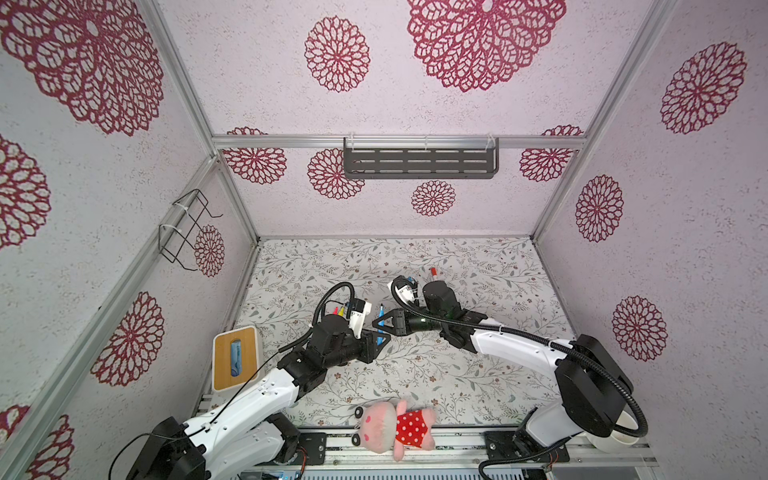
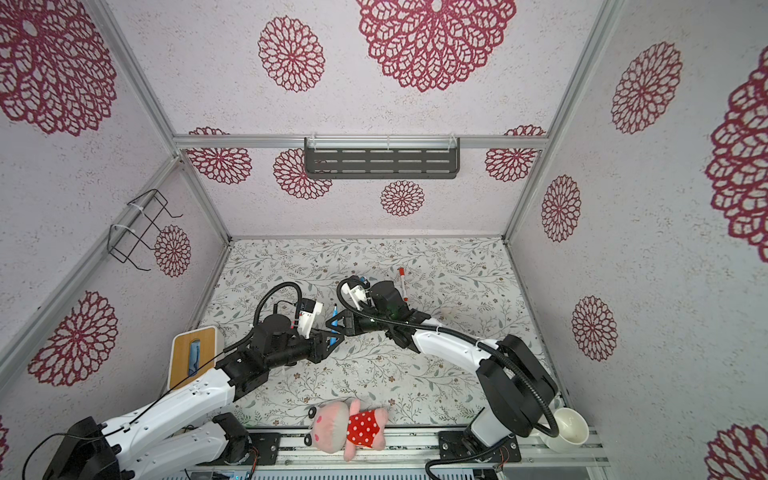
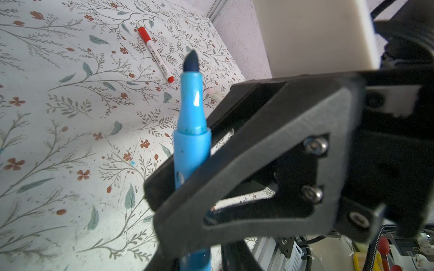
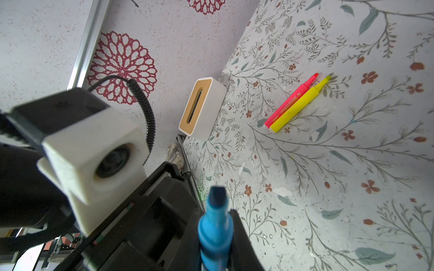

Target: Insert the pens into the pen caps

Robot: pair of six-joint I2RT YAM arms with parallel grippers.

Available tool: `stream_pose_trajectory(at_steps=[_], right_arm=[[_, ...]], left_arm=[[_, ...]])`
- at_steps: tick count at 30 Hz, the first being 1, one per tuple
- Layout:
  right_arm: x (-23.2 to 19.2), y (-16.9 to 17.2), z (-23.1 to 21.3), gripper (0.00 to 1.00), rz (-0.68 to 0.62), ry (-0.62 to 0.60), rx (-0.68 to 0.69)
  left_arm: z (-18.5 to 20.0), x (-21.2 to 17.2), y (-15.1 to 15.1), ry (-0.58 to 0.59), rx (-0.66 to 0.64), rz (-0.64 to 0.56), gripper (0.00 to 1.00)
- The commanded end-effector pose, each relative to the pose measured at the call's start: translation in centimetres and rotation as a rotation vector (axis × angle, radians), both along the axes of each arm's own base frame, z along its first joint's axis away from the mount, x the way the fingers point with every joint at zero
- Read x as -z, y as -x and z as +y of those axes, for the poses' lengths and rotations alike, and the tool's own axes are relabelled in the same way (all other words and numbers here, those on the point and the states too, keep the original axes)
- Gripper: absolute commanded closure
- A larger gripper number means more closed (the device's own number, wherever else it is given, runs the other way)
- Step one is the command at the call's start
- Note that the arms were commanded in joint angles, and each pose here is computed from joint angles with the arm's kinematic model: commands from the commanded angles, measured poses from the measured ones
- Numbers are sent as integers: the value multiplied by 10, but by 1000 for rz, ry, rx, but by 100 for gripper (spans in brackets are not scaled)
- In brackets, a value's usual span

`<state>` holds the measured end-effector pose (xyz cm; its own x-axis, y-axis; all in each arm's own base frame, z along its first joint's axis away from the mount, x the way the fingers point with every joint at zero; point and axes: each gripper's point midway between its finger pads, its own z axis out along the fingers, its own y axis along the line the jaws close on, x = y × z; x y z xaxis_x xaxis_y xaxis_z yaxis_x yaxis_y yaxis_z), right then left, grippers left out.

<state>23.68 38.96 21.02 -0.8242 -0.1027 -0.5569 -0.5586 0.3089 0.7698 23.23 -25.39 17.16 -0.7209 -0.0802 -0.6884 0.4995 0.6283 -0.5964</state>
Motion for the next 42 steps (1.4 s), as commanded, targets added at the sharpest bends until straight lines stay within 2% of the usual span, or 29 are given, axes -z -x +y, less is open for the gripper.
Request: stream_pose_trajectory(at_steps=[1, 12, 17, 21, 22, 26, 29, 30, 31, 34, 36, 42], right_arm=[[-45, 0, 7, 91, -95, -102, -24], [-46, -2, 7, 91, -110, -107, -8], [-47, -5, 5, 91, -122, -111, 11], [-47, -4, 4, 87, -122, -112, 16], [-47, -4, 3, 86, -123, -111, 18], [-50, -5, 0, 76, -130, -110, 34], [-55, -6, -4, 63, -143, -104, 62], [-57, -7, -7, 56, -152, -103, 75], [-59, -7, -9, 44, -160, -102, 87], [-64, -9, -19, 28, -185, -80, 125], [-63, -13, -31, 23, -198, -39, 180], [-61, -33, -92, 19, -241, 130, 419]], left_arm=[[-3, -4, 0, 32, 15, -12, 70], [-1, -2, -1, 33, 9, -3, 72], [0, -1, -2, 31, 6, -4, 84], [2, -1, -3, 25, -2, -6, 100], [3, -1, -2, 24, -2, -11, 100], [5, -1, -3, 21, -13, -19, 100], [7, -2, -4, 14, -23, -29, 100], [9, -2, -4, 9, -29, -32, 100], [10, -2, -5, 4, -35, -37, 100], [14, -5, -5, -4, -52, -50, 100], [18, -6, -5, -7, -65, -61, 100], [27, -10, -5, -4, -103, -89, 100]])
